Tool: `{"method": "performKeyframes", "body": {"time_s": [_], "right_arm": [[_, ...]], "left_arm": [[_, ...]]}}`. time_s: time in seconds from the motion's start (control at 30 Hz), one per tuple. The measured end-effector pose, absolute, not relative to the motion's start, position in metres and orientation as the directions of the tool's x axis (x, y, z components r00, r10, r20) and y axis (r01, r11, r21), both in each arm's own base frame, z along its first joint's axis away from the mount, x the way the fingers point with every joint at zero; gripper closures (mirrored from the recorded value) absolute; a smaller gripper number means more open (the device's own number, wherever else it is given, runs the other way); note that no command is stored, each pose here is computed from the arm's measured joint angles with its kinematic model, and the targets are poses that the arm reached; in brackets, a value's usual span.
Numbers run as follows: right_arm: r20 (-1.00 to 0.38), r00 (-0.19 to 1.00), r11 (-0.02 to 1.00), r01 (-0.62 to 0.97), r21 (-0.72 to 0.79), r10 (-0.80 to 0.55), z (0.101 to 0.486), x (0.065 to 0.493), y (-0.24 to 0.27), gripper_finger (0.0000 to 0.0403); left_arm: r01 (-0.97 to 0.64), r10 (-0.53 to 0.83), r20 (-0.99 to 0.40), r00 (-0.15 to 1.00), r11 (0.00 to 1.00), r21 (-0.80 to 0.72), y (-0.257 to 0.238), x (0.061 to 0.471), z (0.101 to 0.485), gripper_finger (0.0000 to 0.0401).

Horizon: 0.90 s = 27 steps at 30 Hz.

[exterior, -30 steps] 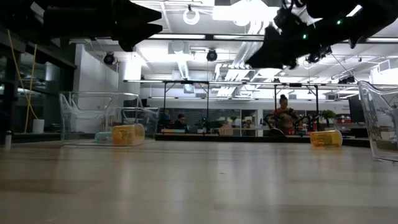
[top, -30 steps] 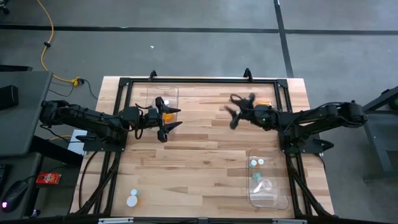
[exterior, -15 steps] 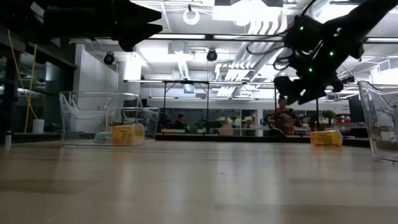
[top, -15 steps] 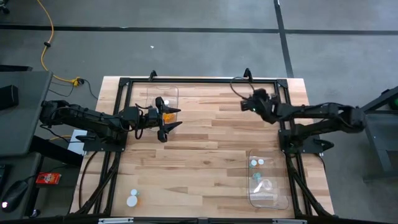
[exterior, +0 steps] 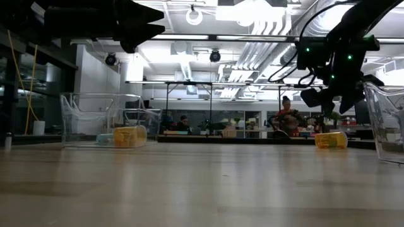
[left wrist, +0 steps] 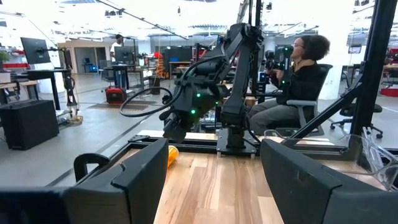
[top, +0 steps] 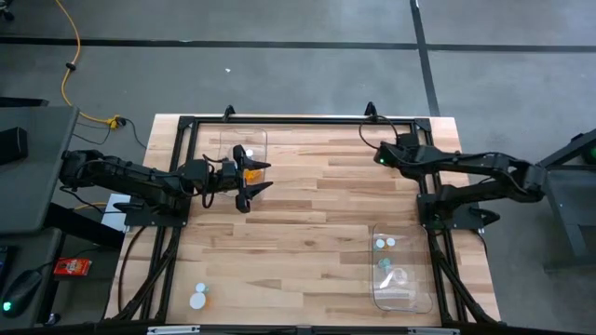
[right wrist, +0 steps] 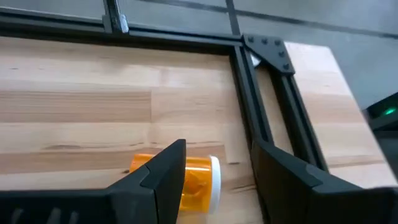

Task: Pick and place medicine bottles into bin by pill shape (circle, oval)
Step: Put the orange capsule bottle into the left transparent bin

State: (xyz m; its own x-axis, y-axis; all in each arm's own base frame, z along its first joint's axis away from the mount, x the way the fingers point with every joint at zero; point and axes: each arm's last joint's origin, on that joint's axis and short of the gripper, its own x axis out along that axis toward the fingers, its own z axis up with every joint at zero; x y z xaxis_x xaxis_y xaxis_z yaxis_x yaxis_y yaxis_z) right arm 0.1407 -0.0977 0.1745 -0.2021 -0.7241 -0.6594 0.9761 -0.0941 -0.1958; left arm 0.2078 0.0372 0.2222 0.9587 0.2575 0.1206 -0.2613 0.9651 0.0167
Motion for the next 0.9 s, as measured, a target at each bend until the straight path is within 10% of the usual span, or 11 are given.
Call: {"method": "performKeyframes", "body": {"time_s": [0.9], "right_arm": [[-0.759, -0.1, -0.026, 0.994, -0.109, -0.643, 0.146, 0.128, -0.114, 0.0226]], "left_arm": [[-0.257, 0.255, 0.12, 0.96, 0.967, 0.0, 0.037, 0.208, 0.222, 0.0156]]}}
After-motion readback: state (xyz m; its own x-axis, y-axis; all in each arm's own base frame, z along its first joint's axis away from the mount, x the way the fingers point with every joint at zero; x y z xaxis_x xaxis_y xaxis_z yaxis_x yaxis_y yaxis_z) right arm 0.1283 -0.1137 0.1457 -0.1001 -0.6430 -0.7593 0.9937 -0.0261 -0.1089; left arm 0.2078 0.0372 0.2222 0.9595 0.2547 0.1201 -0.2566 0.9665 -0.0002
